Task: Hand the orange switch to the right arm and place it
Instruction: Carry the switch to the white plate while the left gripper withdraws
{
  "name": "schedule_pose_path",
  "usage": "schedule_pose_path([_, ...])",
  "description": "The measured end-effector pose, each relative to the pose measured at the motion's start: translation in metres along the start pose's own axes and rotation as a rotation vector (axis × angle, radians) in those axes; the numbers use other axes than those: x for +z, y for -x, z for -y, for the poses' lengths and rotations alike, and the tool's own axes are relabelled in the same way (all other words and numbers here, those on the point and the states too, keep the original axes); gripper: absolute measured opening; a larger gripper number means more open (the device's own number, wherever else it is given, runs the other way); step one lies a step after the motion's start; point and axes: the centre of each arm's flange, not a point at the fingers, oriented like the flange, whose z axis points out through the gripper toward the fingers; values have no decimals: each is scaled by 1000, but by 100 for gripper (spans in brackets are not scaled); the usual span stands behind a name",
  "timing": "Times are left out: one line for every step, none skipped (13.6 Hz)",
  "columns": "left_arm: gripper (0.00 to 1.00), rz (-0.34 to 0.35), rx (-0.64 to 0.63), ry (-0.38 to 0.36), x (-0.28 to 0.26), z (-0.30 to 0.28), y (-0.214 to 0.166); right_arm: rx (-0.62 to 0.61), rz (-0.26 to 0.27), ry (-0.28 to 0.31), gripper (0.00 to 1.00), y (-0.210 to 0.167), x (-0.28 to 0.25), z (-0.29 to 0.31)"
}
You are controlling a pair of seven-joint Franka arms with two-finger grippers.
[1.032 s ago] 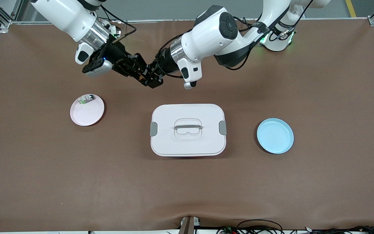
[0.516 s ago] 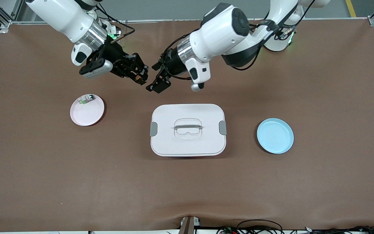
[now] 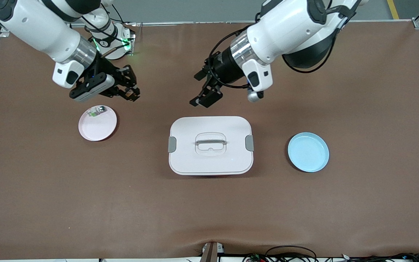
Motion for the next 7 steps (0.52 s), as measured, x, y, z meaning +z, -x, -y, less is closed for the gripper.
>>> schedule_pose_path([100,-27,33,-26,-14,-3,-10,-100,19,36,42,2,-2,-13])
schedule_pose_path([100,-48,85,-51,-27,-4,-17,-192,35,72,42,3,-4,-23])
schedule_pose_path([100,-71,159,-85,-41,-5,-27,-298,54,109,42,4,-6,-33])
schedule_pose_path([100,-88,239,-129,-55,-6,-41,-396,73,134,42,5,-8,-44])
schedule_pose_path([100,-94,333,-180,-71,-8,-57,-479,92,148,42,7,-9,-56])
schedule_pose_path([100,-91,435,-233,-87,-10,-71,-552,111,157,42,9,-9,-68])
schedule_pose_path([100,-87,532,-291,-103,-11,-85,-625,133,166,42,11,-8,-78])
